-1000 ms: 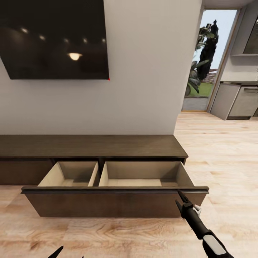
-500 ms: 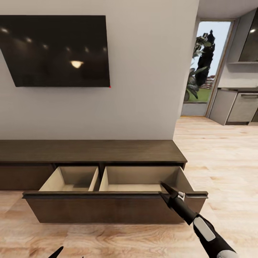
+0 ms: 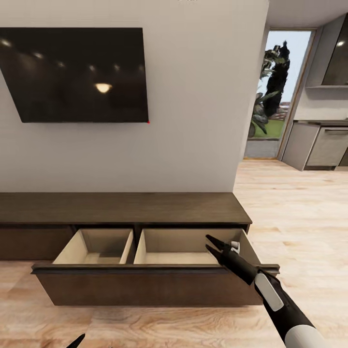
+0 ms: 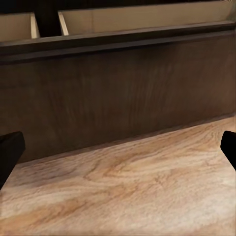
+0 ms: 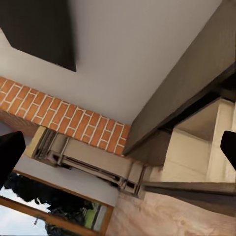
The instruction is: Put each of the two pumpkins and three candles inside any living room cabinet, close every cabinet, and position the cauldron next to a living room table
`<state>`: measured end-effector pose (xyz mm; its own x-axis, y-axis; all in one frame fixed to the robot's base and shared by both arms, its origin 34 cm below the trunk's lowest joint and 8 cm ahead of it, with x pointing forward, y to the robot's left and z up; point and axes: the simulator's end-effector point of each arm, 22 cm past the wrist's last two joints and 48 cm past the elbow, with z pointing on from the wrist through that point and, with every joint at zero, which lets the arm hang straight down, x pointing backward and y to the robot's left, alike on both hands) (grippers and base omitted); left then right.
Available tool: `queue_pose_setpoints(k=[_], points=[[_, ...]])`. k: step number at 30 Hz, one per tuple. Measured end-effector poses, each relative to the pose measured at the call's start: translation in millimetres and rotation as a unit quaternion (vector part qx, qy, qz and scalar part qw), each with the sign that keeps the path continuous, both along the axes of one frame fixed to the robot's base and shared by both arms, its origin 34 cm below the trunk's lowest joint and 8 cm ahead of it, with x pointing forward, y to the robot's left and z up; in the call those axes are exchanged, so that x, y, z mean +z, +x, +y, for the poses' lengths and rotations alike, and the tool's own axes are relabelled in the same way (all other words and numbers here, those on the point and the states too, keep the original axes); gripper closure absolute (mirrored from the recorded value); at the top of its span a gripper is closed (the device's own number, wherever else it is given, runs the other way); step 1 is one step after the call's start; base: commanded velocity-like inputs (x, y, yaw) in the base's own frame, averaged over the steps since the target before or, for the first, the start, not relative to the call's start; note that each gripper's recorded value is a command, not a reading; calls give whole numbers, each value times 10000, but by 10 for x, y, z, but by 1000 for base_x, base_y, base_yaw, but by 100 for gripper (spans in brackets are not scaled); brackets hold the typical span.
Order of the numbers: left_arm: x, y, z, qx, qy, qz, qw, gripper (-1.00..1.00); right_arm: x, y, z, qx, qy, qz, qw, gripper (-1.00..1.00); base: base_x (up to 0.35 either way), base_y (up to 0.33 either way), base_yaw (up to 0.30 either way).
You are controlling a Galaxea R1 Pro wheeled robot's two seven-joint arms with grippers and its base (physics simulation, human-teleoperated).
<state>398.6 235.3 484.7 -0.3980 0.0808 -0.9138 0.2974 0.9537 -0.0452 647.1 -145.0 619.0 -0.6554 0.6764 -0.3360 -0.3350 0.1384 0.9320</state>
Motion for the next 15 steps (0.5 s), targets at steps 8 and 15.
queue_pose_setpoints(k=[8, 15], points=[[174, 43, 0, 1, 0, 9, 10000, -100, 320, 73, -4, -84, -112, -294, 9995, -100, 0, 0, 0], [329, 79, -1, 1, -1, 10, 10000, -100, 496, 110, -3, -91, -87, -331, 9994, -100, 0, 0, 0]])
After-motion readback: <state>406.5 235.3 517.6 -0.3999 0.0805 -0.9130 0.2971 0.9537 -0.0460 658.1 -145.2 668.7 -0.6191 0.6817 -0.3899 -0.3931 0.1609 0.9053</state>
